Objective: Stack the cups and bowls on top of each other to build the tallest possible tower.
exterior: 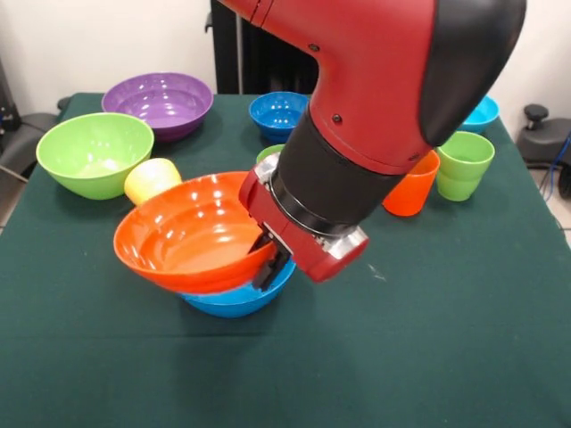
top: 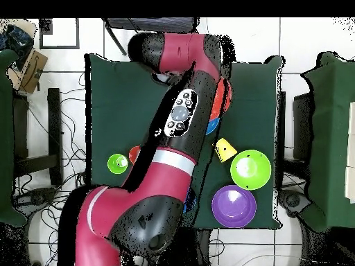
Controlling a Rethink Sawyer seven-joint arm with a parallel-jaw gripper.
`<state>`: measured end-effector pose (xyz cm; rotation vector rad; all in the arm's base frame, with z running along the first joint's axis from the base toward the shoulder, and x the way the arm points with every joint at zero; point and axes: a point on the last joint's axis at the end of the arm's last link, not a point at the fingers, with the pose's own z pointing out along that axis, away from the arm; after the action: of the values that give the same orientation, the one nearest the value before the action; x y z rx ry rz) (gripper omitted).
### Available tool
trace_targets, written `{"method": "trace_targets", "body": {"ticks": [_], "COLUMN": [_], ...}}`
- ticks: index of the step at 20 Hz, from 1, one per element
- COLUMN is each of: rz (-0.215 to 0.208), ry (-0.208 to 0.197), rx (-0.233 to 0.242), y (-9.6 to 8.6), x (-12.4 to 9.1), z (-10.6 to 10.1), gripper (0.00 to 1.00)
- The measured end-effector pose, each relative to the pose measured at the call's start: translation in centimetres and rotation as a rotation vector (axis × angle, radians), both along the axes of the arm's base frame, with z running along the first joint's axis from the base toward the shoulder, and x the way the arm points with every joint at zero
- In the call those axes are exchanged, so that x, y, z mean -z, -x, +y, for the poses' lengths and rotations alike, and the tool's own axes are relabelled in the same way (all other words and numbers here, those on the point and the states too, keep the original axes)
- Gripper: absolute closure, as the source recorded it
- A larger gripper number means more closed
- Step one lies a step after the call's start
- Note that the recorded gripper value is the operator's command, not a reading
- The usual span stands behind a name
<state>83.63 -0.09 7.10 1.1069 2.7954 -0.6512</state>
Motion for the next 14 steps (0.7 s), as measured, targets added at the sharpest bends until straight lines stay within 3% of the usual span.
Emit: {"method": "trace_targets", "body": {"ticks": [5, 6, 14], "rz": [0.032, 0.036, 0.010], "ry": [0.027, 0.033, 0.037], "rx": [0.019, 0.025, 0.018], "y": [2.0, 2.4, 2.5], "x": [0.4, 0.4, 0.3], "z": [-1.2, -1.8, -2.4], "gripper": [1.00, 0.00, 0.00]}}
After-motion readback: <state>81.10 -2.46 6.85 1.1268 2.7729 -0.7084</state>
